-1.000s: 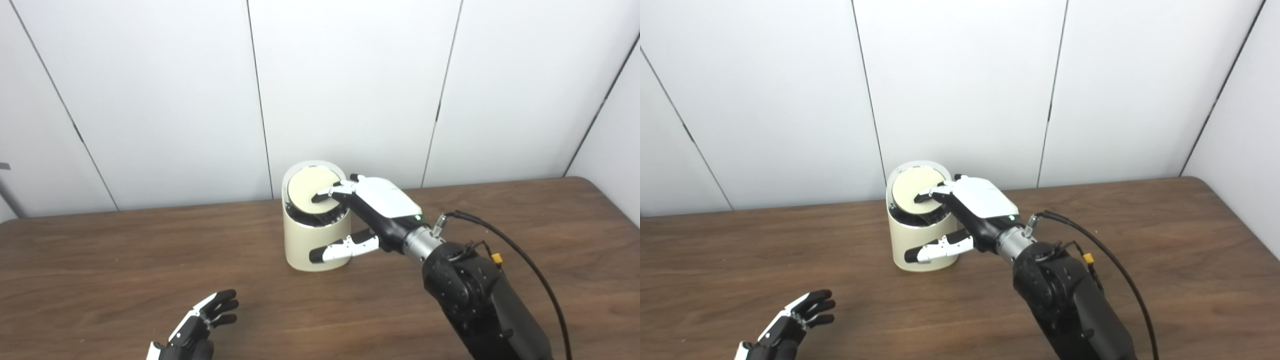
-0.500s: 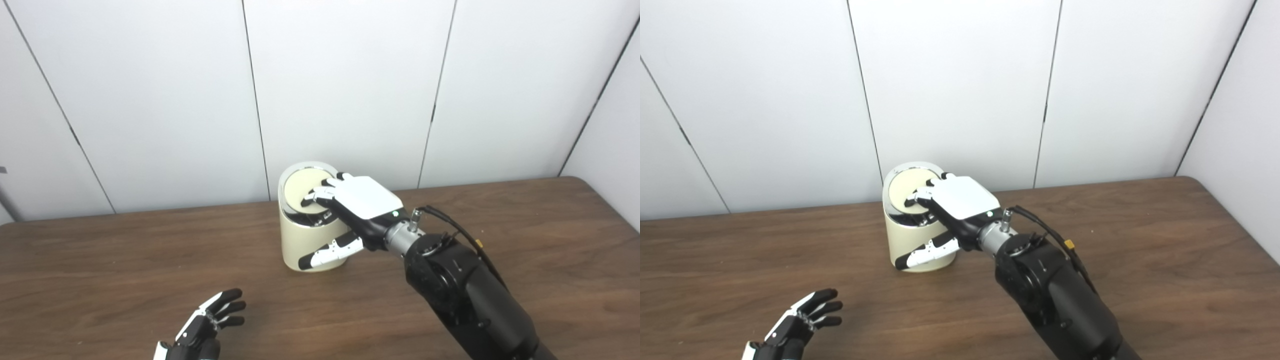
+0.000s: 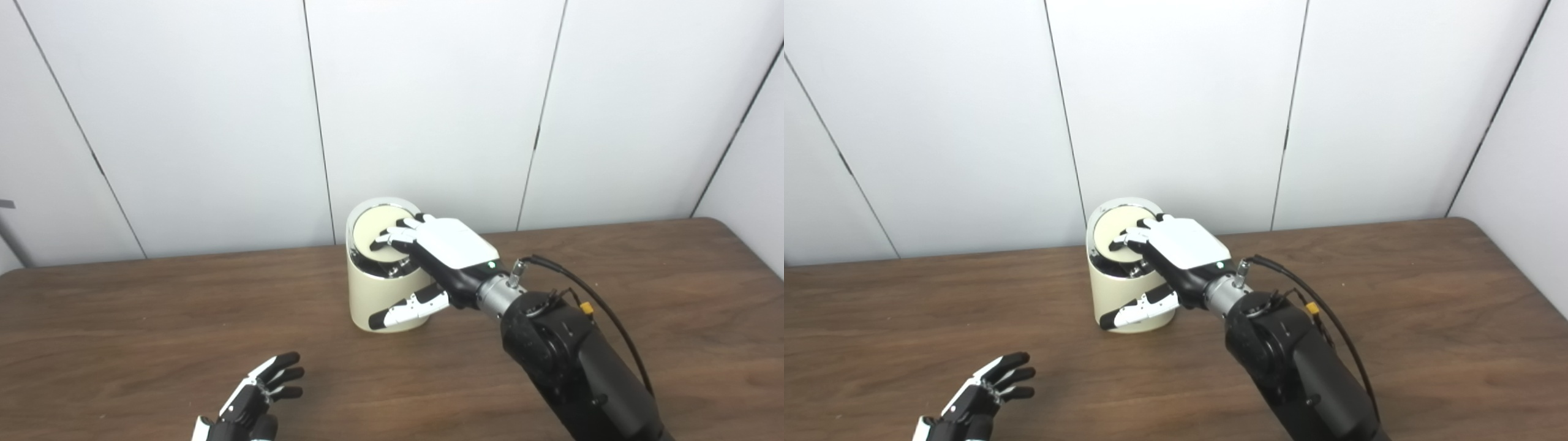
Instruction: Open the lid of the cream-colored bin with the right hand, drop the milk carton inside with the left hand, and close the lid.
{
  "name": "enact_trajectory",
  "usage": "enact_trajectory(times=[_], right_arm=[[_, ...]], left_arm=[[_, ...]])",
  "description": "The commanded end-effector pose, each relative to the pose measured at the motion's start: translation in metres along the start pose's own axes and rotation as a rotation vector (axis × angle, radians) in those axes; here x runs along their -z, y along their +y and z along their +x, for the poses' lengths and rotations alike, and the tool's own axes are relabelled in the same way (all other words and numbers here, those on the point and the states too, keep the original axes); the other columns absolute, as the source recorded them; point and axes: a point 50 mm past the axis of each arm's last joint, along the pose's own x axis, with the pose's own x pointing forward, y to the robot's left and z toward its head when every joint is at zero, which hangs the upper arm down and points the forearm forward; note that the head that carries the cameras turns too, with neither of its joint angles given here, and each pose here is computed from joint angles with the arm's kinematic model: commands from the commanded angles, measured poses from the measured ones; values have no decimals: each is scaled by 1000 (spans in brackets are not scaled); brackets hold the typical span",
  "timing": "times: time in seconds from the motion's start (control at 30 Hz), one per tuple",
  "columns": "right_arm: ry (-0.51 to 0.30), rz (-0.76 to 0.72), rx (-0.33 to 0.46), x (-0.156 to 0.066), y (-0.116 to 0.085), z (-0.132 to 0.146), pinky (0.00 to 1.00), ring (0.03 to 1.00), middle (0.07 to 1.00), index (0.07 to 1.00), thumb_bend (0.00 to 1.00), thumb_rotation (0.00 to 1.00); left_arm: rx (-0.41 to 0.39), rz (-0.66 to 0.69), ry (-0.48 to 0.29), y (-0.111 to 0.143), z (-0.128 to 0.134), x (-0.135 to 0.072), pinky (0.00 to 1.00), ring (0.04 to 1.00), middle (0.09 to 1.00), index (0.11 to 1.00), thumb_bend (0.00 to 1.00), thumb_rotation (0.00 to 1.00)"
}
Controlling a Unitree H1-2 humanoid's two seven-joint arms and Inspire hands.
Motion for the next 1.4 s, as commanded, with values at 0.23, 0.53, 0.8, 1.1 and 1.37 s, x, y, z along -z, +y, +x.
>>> enact_trajectory(times=[0.23, 0.53, 0.8, 1.1, 1.37], right_arm=[[-159, 111, 382, -29, -33, -11, 841, 818, 730, 711, 705, 696], [-177, 203, 561, -35, -44, -26, 792, 866, 781, 764, 672, 714], [-132, 270, 581, -24, -34, -42, 836, 904, 849, 846, 660, 752], [5, 554, 612, -1, 30, -103, 656, 767, 785, 758, 234, 771], [175, 667, 635, 3, 72, -153, 537, 677, 714, 697, 228, 389]], left_arm=[[-50, -1, 5, -9, -1, 7, 705, 774, 821, 833, 513, 826], [-51, 10, 2, -9, 0, 7, 683, 759, 813, 827, 491, 821], [-54, 13, 5, -10, -1, 7, 679, 759, 814, 828, 487, 831], [-115, -3, -1, -10, -2, 3, 706, 773, 793, 785, 261, 962], [-121, 30, -1, -5, -2, 4, 716, 792, 817, 804, 201, 745]])
